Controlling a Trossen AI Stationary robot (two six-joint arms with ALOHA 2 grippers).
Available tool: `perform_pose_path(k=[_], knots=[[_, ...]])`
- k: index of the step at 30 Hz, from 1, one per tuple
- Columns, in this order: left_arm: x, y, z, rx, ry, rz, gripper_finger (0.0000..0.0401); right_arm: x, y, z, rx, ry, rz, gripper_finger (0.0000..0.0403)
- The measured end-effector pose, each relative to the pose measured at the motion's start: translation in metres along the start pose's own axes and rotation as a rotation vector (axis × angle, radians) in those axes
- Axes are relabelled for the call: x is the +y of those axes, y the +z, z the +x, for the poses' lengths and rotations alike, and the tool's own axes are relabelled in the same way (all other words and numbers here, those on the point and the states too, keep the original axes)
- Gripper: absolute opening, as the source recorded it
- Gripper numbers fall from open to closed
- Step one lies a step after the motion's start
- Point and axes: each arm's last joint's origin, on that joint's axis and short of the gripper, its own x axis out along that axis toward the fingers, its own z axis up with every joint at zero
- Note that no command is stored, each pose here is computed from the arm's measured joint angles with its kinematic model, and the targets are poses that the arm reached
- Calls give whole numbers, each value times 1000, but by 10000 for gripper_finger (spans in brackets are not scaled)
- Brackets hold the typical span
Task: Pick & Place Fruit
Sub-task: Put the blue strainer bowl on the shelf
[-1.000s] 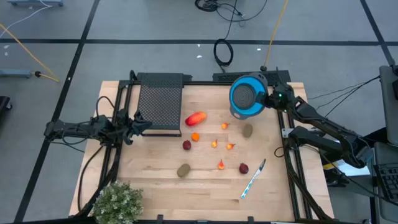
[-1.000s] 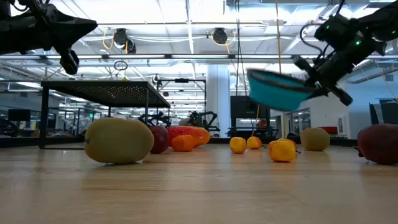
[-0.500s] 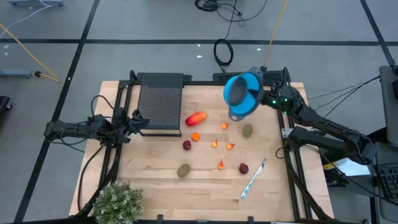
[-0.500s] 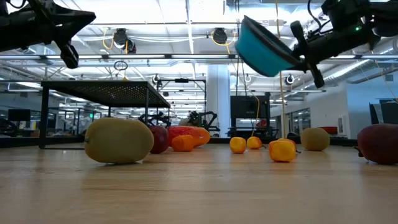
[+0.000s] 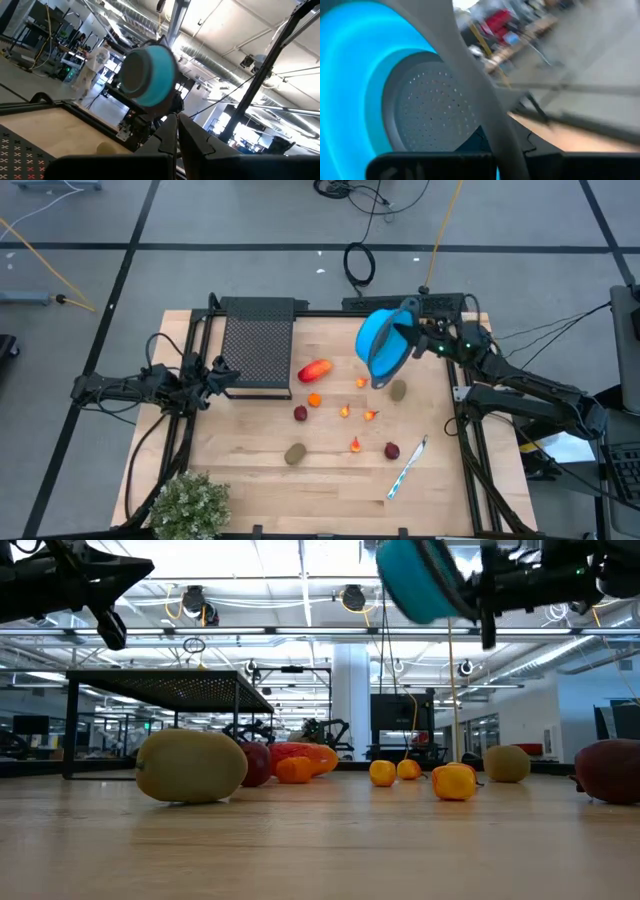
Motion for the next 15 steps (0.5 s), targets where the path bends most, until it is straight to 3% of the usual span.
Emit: perform_pose_path(k=[9, 15], knots=[[0, 0, 0, 1, 0, -6, 15, 22, 19, -5, -155, 330, -392, 0], [0, 0, 0, 1, 0, -6, 15, 32, 25, -10, -242, 488, -566, 0]])
